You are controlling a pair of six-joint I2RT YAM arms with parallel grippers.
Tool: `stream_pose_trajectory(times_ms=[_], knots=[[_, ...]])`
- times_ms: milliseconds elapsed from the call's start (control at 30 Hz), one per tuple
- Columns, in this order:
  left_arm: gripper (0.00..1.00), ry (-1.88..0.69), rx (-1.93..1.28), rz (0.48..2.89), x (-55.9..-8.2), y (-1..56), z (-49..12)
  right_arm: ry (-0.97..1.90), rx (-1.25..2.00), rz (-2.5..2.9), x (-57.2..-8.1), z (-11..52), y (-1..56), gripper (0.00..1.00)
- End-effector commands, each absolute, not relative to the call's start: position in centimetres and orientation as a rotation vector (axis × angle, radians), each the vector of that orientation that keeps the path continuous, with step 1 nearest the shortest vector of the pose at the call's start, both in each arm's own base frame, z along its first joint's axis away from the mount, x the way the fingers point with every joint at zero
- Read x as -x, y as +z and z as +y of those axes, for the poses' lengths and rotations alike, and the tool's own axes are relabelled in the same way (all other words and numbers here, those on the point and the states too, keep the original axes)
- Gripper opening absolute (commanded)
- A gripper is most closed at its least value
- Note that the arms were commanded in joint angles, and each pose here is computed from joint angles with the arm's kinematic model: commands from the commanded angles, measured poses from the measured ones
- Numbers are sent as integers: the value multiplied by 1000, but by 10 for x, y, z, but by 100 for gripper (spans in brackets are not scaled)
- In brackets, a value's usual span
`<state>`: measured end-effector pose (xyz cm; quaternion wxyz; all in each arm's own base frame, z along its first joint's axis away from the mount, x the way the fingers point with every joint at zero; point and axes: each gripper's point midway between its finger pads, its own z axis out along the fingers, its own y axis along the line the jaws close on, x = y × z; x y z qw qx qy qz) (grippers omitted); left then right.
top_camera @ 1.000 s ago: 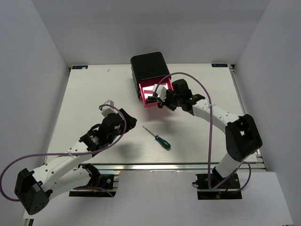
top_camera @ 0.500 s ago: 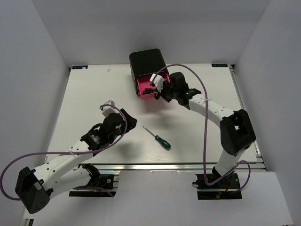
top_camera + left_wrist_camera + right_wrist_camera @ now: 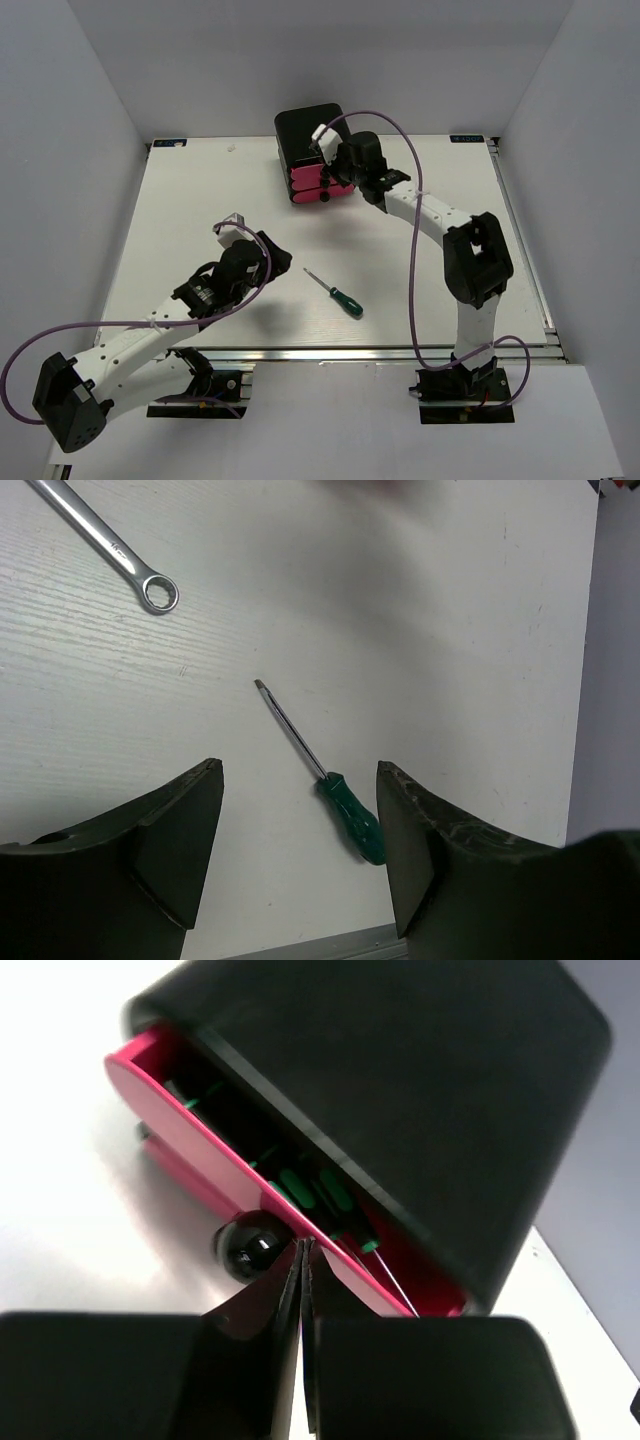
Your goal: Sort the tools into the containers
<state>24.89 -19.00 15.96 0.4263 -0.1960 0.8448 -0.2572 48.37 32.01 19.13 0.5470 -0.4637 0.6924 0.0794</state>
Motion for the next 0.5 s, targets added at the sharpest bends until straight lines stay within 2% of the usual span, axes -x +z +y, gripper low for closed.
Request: stream_pose_trajectory(times_ms=[0,233,467], knots=[[72,-651,494,2100,-252,165,-190,159,963,1619,-512,320,212,6],[72,-659,493,2096,-252,165,-192,167,872,1642,-520,318,214,9],[72,-663,487,2100,-254,163,-195,299,852,1684,-479,307,214,6]])
